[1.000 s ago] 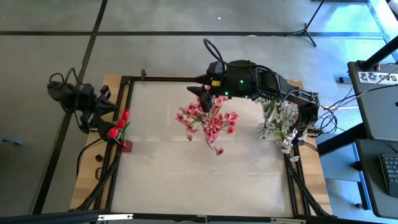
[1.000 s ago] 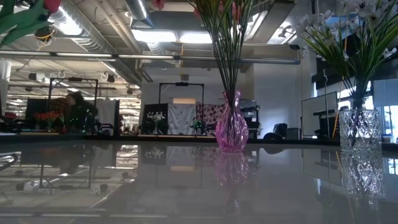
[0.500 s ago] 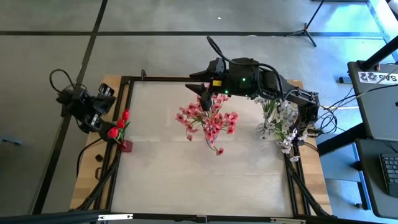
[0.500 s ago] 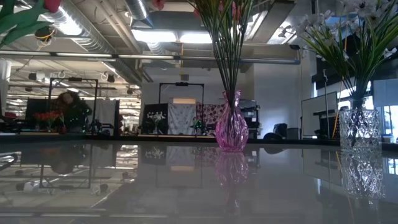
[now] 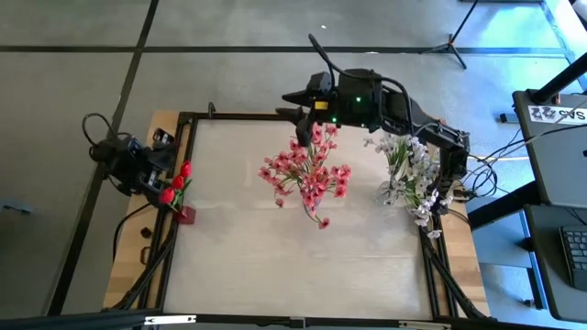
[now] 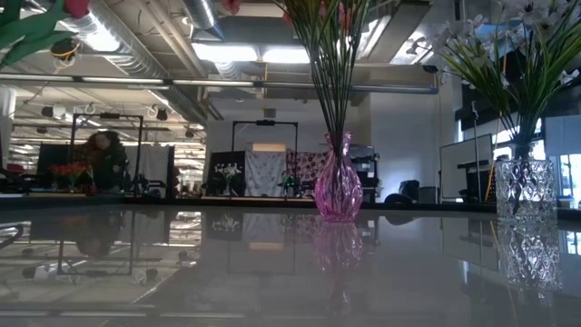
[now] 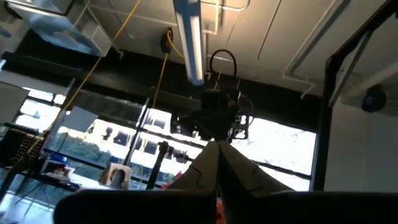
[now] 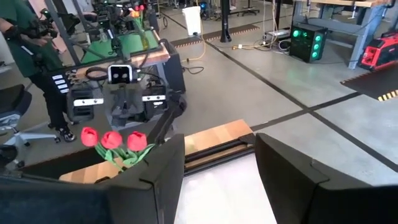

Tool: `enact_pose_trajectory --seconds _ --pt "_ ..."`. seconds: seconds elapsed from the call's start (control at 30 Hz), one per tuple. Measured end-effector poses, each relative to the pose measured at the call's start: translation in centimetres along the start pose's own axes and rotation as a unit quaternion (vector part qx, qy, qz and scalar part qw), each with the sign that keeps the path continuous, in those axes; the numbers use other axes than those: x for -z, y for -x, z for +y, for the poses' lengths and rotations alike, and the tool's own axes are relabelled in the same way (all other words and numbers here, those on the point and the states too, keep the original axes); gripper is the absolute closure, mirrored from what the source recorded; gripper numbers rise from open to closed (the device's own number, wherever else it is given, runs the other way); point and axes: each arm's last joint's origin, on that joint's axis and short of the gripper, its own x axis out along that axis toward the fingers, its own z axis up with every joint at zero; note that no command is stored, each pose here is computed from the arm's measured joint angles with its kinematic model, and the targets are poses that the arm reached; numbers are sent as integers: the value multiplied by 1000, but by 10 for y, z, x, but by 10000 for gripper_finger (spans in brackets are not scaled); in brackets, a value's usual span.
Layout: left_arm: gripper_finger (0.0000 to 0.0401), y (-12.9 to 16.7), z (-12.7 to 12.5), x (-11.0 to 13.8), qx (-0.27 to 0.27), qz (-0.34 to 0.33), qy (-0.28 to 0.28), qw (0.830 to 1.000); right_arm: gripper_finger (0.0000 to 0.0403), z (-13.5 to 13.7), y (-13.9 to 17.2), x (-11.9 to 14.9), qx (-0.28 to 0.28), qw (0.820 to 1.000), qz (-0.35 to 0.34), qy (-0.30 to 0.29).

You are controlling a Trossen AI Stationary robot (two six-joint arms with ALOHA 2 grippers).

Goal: Sort flowers into vase by color
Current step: Return to Home Position

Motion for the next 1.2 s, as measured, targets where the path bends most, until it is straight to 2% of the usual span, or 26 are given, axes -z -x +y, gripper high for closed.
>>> enact_pose_trajectory --seconds 0.2,0.37,0.47,0.87,1.0,1.2 --pt "401 -11 -6 21 -39 26 -34 998 210 -4 -1 -4 3 1000 -19 -1" --pt "401 -25 -2 28 -80 2 -57 995 210 -5 -3 -6 -5 1000 -28 -1" --pt "401 -32 4 33 -86 -2 -60 995 210 -4 -4 -5 -6 1000 -26 0" --pt "401 -44 31 37 -110 -7 -104 988 210 -2 -5 -1 -49 999 -4 -19" --pt "401 -44 37 38 -111 5 -95 989 210 1 -5 1 -64 998 8 -21" --pt "401 -40 47 36 -153 9 -122 981 210 11 -3 7 -72 997 31 -16"
